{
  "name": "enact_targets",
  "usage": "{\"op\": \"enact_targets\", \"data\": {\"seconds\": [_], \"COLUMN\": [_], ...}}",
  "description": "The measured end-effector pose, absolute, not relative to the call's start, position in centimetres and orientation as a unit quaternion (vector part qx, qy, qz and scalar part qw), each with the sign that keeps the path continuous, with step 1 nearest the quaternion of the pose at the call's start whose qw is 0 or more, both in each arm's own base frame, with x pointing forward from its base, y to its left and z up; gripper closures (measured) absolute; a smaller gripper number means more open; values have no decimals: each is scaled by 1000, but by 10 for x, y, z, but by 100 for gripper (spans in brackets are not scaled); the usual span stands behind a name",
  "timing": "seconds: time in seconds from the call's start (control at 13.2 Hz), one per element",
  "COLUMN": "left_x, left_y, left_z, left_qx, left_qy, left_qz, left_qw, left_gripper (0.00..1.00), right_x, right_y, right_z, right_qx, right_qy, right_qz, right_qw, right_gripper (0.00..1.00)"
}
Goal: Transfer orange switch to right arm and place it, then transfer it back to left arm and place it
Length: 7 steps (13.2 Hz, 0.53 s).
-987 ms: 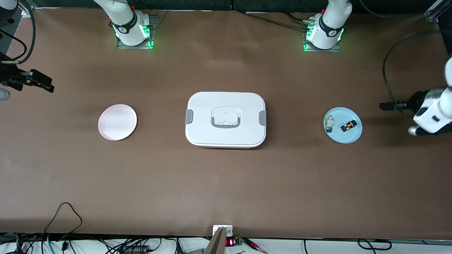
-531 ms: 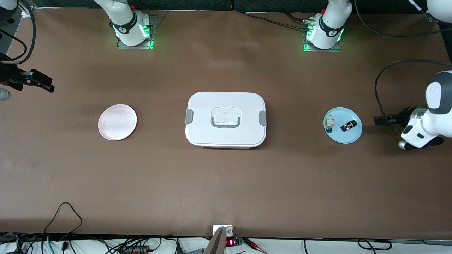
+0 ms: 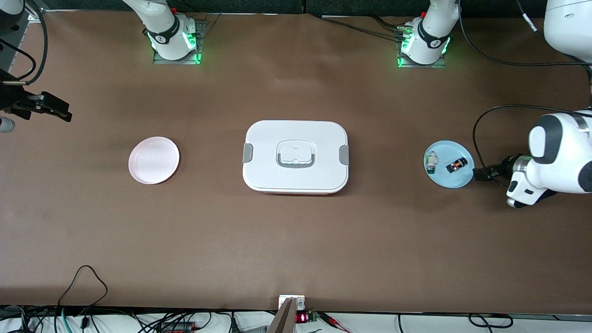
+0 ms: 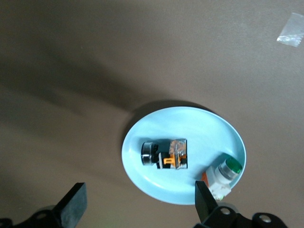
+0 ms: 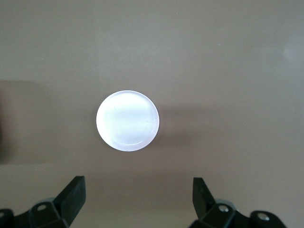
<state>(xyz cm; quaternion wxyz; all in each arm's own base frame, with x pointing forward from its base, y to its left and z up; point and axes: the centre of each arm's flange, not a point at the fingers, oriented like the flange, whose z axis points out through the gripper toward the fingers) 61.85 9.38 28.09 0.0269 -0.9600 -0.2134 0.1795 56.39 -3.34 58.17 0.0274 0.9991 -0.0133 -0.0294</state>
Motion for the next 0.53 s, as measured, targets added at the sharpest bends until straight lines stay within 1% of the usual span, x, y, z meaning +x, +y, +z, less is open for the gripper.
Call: {"op": "enact_targets", "data": {"seconds": [0.3, 0.53], "left_x": [610, 599], "left_y": [81, 77], "left_z": [255, 234], "left_qx": [-954, -955], "left_qy": [-249, -260], "left_qz": [165, 143], "left_qw": [27, 22], "left_gripper": [0, 0], "right_x": [572, 573], "right_y": [-30, -26], "right_z": [562, 560], "right_qx": [999, 998], "right_qy": [-10, -6], "right_qz": [-47, -48], "right_qw": [27, 27], "right_gripper": [0, 0]}}
